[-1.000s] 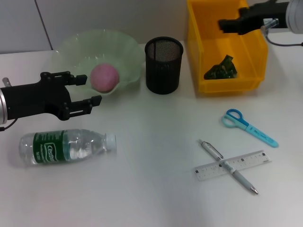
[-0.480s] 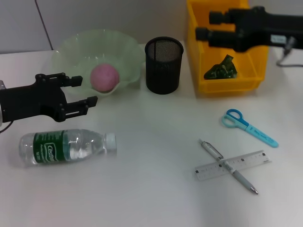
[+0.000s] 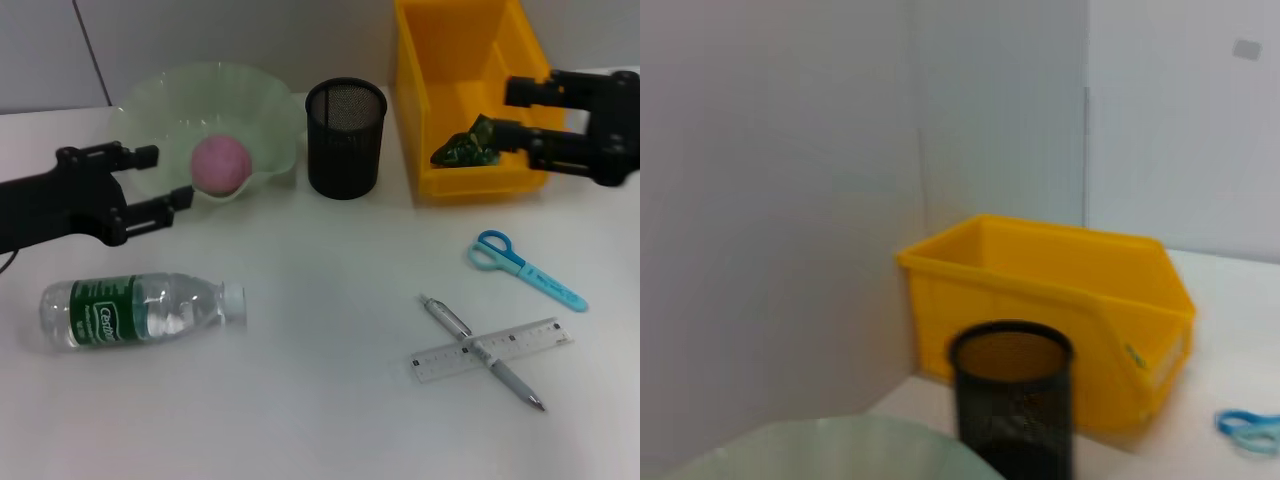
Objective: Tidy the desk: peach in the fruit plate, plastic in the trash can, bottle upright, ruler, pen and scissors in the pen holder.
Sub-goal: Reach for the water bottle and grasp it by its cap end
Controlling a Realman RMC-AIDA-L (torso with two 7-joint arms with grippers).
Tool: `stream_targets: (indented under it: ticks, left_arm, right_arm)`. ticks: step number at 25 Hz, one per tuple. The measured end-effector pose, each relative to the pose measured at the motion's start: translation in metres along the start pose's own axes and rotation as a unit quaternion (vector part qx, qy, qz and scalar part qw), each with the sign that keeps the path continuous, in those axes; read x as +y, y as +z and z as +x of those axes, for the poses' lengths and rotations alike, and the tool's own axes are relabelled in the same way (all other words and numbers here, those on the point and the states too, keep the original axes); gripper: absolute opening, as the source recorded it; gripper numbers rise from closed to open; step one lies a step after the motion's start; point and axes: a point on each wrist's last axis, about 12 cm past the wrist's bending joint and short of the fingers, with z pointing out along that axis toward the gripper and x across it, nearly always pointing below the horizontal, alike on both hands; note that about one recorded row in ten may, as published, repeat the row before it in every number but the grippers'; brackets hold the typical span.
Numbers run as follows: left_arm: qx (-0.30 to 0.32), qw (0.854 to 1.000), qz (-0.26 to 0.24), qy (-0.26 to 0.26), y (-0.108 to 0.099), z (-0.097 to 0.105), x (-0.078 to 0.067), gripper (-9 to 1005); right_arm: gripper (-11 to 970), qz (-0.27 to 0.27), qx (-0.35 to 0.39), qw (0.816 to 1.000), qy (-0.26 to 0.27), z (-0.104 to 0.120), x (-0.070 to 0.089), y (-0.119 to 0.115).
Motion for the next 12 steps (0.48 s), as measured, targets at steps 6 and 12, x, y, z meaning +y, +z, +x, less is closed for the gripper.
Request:
stream_targets:
  ticks: [6, 12]
  left_arm:
    - [-0.021, 0.999, -0.032, -0.009, -0.008, 0.001, 0.006, 638]
    - [0.029, 0.999, -0.029, -0.025, -0.010, -0.005, 0.011, 634]
  right_arm:
    - [616, -0.022, -0.021, 0.999, 0.012, 0.012, -0.001, -0.014]
    - [616, -0.021, -0.017, 1.000, 0.016, 0.011, -0.002, -0.015]
